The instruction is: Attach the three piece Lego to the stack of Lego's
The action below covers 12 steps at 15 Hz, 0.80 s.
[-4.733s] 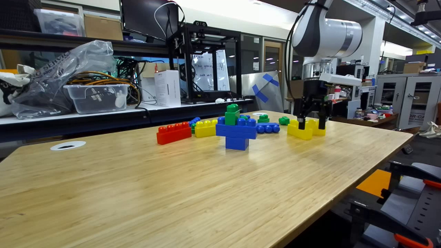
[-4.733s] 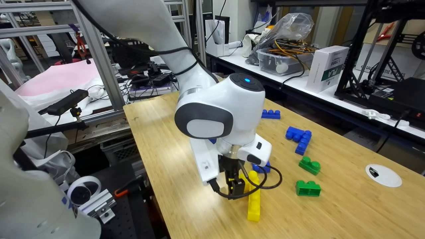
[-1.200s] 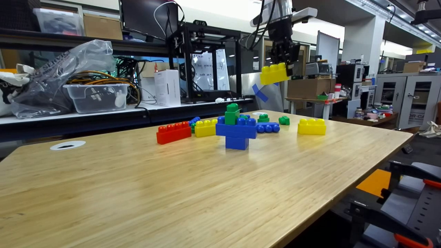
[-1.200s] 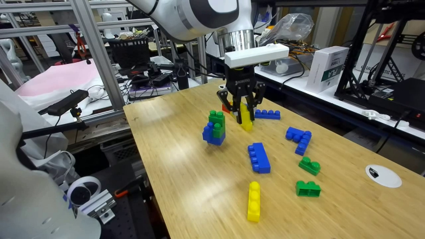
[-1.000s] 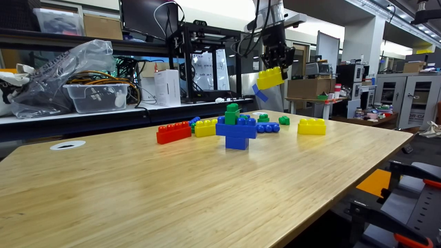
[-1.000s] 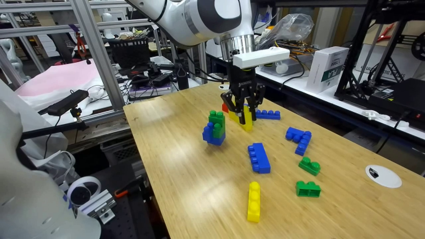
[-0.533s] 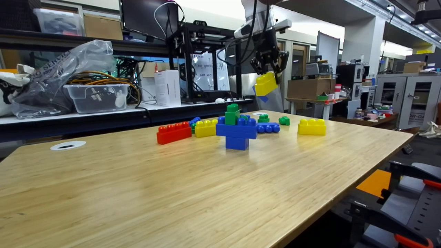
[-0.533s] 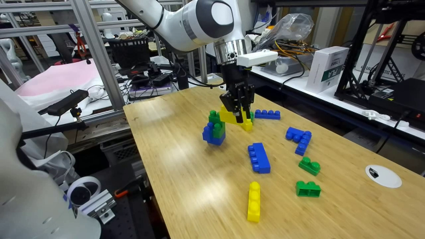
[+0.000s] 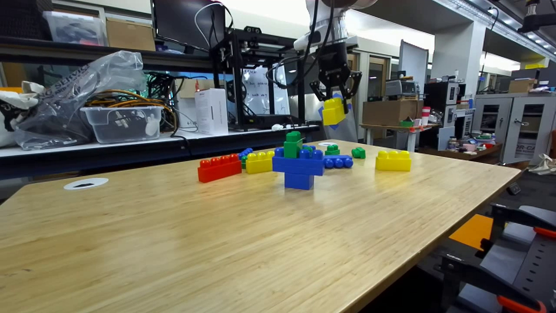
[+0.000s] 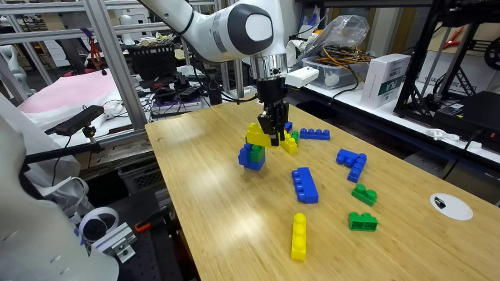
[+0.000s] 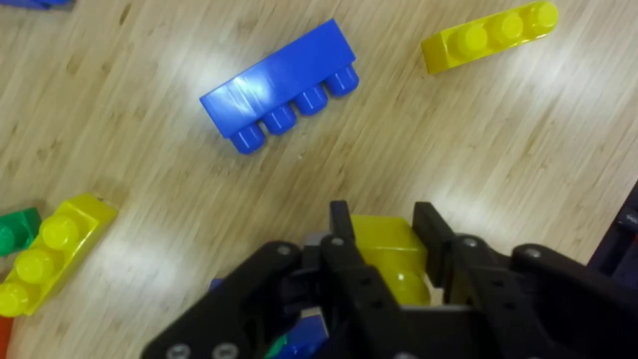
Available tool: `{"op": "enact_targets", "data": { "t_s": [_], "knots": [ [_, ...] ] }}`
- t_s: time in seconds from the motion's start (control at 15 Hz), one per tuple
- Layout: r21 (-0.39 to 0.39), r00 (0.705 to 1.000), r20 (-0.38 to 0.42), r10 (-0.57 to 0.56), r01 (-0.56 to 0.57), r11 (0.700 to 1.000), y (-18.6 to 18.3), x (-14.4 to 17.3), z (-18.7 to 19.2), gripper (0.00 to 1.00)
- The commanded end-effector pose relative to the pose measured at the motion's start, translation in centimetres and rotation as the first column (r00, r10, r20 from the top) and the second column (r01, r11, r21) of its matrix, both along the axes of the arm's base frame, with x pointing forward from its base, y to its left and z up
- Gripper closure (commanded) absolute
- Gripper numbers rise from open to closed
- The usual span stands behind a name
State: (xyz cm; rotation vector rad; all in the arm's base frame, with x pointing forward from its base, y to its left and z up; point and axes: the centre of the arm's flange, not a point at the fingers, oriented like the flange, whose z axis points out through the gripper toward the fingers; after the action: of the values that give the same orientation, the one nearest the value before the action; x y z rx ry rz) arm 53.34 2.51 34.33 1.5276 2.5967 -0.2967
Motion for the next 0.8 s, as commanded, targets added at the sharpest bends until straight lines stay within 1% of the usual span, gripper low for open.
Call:
{"op": "enact_targets", "data": {
  "t_s": [0.0,0.07,0.13,0.67,0.73],
  "knots": [
    [0.025,0.998,-0.05,0.03,-0.028,0.999,-0.23,-0.03,-0.24,0.89],
    [0.019,1.0,-0.025,0.017,-0.017,1.0,0.04,-0.17,-0.2,0.89],
    [0.019,1.0,-0.026,0.017,-0.016,1.0,0.04,-0.19,-0.21,0.64],
    [0.019,1.0,-0.026,0.017,-0.016,1.0,0.06,-0.18,-0.2,0.64],
    [0.019,1.0,-0.026,0.017,-0.016,1.0,0.06,-0.18,-0.2,0.89]
  ]
}}
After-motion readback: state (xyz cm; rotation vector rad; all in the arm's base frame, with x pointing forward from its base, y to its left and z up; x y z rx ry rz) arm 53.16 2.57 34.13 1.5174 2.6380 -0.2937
